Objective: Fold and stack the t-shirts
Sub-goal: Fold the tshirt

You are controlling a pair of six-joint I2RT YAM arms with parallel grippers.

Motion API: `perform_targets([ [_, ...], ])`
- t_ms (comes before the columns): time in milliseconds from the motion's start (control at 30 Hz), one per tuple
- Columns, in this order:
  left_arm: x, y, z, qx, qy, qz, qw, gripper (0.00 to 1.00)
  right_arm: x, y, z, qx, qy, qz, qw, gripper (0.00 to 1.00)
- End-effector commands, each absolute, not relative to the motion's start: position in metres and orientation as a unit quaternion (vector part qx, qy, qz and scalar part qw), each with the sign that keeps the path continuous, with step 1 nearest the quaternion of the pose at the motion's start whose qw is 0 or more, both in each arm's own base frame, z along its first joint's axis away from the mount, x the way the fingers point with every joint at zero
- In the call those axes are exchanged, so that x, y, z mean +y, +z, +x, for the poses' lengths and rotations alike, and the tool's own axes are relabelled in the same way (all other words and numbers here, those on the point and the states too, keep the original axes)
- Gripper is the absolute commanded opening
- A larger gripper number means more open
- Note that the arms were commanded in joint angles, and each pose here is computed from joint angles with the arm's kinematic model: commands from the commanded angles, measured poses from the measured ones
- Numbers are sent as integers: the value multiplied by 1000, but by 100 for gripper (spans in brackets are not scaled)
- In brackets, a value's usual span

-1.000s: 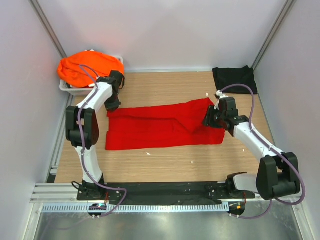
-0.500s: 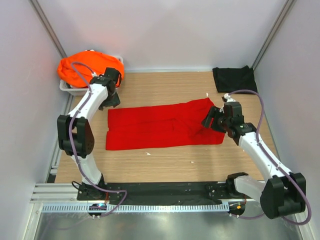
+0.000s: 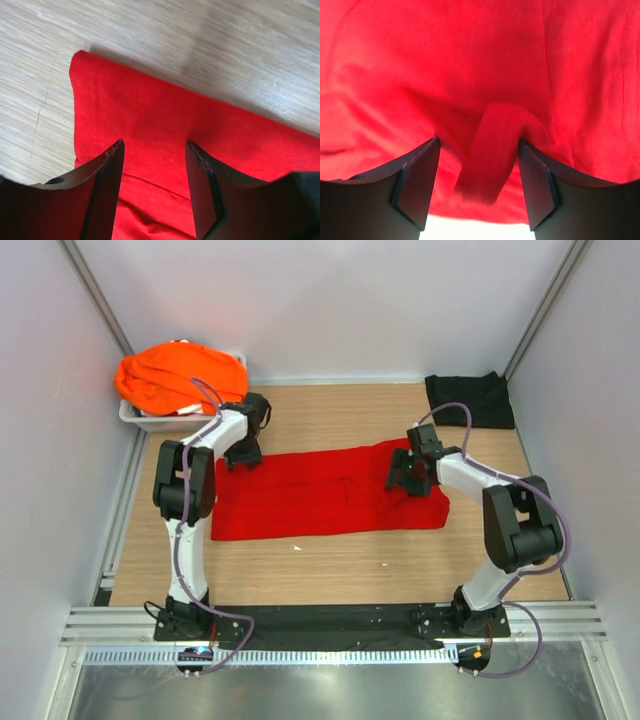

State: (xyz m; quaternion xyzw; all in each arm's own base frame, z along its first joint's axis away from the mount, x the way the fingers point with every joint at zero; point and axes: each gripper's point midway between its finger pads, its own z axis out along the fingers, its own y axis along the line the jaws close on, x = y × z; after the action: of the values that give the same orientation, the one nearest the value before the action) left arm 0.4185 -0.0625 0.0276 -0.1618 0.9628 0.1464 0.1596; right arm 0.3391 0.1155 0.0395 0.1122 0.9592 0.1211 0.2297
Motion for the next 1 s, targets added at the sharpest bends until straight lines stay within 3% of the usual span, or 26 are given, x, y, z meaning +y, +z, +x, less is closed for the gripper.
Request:
perform_targets([
  [0, -61, 23, 416, 961, 153, -174, 154, 53, 108, 49, 364, 962, 69, 97, 247, 69],
  [167, -71, 29, 390, 963, 169, -153, 143, 51, 82, 27, 390, 978, -41, 49, 199, 69],
  [333, -90, 24, 334, 971, 157, -126, 127, 52, 96, 27, 450, 979, -47, 18, 199, 69],
  [467, -120, 13, 285, 982, 124, -91, 110, 51, 132, 0, 487, 985, 12, -3, 174, 69],
  [667, -166, 0, 212, 992, 49, -70, 91, 51, 213, 52, 571, 948, 151, -46, 278, 71],
  [967, -297, 15, 150, 993, -99, -26, 64, 52, 300, 57, 609, 878, 323, -54, 349, 79],
])
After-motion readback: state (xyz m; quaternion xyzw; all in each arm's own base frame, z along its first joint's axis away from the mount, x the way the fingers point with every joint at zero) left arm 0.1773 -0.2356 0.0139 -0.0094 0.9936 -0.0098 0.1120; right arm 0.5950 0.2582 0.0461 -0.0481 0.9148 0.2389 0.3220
